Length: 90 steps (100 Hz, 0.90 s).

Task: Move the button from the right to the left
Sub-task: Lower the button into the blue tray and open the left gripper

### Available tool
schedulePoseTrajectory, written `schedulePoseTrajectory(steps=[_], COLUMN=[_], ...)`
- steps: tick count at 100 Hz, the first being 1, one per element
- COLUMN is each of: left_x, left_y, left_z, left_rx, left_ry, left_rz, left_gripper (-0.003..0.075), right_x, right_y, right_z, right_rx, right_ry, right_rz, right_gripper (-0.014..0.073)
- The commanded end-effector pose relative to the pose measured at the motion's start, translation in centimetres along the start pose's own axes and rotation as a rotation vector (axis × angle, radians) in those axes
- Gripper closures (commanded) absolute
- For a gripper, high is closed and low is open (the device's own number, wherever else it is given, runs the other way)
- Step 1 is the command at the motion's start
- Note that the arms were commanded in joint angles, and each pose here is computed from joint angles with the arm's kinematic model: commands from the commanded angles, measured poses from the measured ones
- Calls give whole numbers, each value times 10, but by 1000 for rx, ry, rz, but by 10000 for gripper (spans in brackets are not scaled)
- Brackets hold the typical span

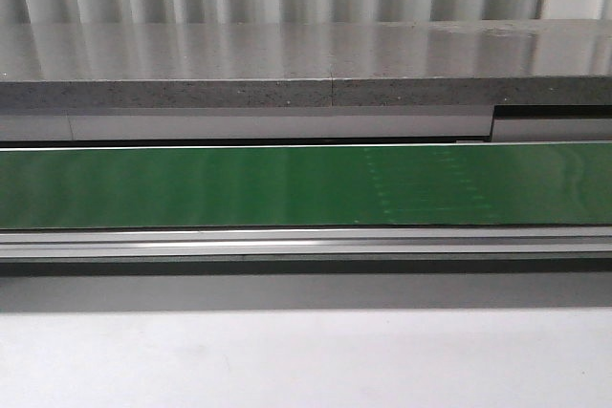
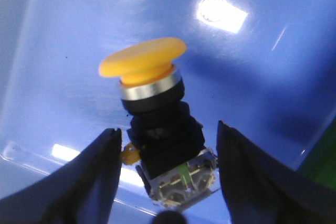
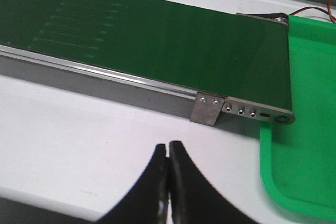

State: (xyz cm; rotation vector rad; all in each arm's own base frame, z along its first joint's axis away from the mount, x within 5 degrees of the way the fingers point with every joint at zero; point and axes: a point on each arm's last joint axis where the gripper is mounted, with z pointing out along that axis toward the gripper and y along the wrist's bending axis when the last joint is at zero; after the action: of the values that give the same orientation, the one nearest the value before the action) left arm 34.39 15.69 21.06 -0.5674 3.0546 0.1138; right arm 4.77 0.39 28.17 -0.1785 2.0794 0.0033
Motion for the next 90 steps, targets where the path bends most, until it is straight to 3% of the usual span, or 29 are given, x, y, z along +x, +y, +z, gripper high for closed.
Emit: schedulePoseTrajectory(steps=[1,8,29,38,53,63,90], left_x=[-1,-3,-4,-2,8,19,57], left_y=[2,3,3,0,-15,-33,-84], left_z=[-24,-25,-35,-51,-93,-123,-183], left_rx=[-9,-22,-26,-25,-5,10,82], left_ry=[-82,-101,-170,-234,-397,-501,-723], left_rz=[-1,4,3,6,38,87,241], left_gripper=[229,183,196,279,585,729,740], right_x=[-12,-12,-12,-12,-12,-12,-12], right_y=[-1,-1,-1,-1,-1,-1,-1], right_z=[-4,-4,-4,-4,-4,-4,-4], right_rx=[8,8,8,8,8,8,8], right_ry=[-79,-79,-79,-79,-79,-79,-79], right_rz=[-10,-10,-10,-10,-10,-10,-10], right_gripper=[661,661,661,661,661,661,661])
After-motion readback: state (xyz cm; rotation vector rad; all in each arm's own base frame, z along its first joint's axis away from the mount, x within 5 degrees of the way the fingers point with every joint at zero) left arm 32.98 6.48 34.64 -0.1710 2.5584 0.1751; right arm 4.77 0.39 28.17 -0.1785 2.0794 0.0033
